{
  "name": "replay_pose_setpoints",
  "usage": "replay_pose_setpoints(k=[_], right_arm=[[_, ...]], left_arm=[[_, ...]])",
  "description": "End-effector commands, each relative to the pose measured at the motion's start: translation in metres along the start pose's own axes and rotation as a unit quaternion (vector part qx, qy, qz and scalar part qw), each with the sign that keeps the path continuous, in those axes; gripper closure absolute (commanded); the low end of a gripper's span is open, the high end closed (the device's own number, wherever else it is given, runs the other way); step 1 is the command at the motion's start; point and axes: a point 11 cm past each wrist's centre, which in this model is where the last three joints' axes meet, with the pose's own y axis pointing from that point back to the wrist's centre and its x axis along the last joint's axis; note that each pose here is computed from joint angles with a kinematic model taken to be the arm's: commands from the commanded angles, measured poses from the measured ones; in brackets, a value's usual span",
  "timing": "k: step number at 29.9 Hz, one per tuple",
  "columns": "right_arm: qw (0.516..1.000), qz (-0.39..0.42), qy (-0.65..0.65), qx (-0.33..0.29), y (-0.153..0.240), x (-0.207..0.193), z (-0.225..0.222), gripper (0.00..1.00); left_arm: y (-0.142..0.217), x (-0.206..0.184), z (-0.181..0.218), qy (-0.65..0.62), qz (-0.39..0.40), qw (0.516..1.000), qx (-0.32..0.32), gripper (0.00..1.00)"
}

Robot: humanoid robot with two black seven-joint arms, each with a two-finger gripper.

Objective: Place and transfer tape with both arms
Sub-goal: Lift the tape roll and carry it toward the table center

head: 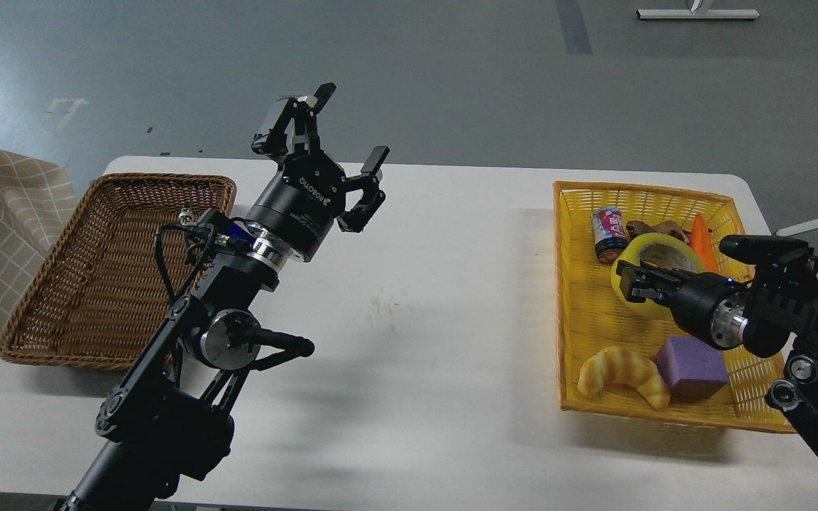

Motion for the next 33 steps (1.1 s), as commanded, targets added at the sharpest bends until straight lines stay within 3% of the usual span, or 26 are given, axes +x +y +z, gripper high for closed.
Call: replay_pose_setpoints(k=[1,10,15,23,33], right_arm=[[1.000,0.016,0.012,0.016,-0.001,0.022,-0.012,0.94],[0.996,0.071,0.036,0.046,-0.008,0.089,-0.040,0.96],[0.991,0.071,0.058,0.093,-0.029,0.104,-0.090,0.98],[0.980,0.038,0.076,0.178,-0.050,0.081,-0.171,0.98],[0.972,0.000,0.061,0.229,-0.068,0.048,-0.228,0.99]], left_arm=[[0.000,0.000,0.000,0.000,0.001,1.000,0.000,0.00],[-0.001,0.000,0.002,-0.001,-0.001,1.000,-0.002,0.00],[-0.001,-0.001,0.003,-0.001,-0.001,1.000,-0.004,0.00],[-0.001,0.002,0.003,-0.001,0.008,1.000,-0.004,0.00],[0.000,0.004,0.004,-0.001,0.013,1.000,-0.006,0.00]])
